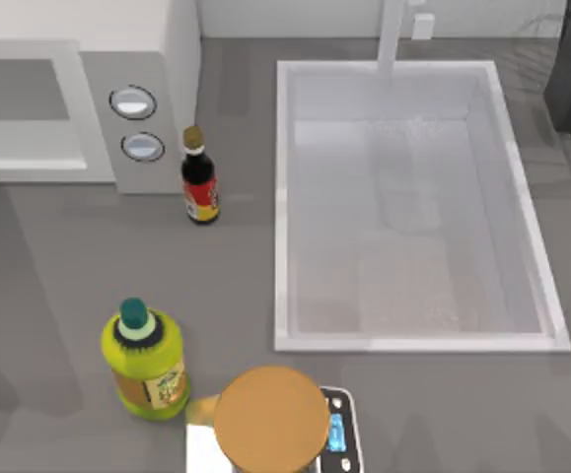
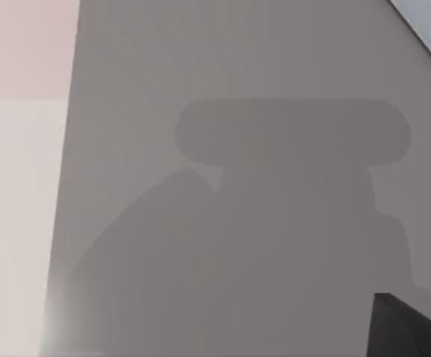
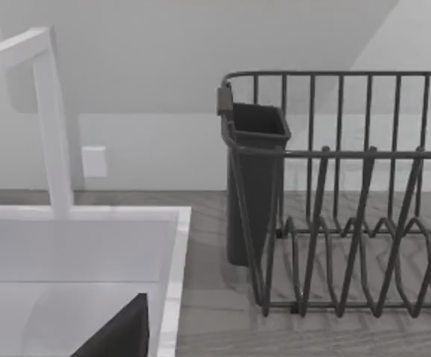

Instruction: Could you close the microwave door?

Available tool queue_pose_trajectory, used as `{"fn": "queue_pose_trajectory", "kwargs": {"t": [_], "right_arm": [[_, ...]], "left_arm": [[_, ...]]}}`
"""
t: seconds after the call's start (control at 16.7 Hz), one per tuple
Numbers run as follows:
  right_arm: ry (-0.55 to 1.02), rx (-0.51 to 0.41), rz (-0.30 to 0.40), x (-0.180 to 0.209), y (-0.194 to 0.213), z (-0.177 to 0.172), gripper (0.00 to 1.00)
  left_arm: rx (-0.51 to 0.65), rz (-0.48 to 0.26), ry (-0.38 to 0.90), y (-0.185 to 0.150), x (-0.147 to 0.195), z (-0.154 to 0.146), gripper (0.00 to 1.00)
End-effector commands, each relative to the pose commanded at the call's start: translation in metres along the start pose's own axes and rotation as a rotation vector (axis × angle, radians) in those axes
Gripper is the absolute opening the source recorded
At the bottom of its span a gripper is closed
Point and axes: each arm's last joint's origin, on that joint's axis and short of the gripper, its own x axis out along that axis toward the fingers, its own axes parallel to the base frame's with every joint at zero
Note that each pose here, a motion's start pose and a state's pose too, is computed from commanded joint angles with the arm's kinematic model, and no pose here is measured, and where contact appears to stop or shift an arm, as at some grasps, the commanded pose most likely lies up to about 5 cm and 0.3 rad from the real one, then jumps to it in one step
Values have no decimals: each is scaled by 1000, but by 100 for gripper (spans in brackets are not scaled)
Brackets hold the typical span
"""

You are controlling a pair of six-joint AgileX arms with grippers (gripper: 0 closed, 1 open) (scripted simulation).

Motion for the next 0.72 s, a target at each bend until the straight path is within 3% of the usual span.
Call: {"fn": "queue_pose_trajectory", "kwargs": {"t": [0.36, 0.72], "right_arm": [[0, 0, 0, 0, 0, 0, 100], [0, 0, 0, 0, 0, 0, 100]], "left_arm": [[-8, -1, 4, -8, 0, -1, 0], [-2, -6, 1, -84, 0, 3, 0]]}}
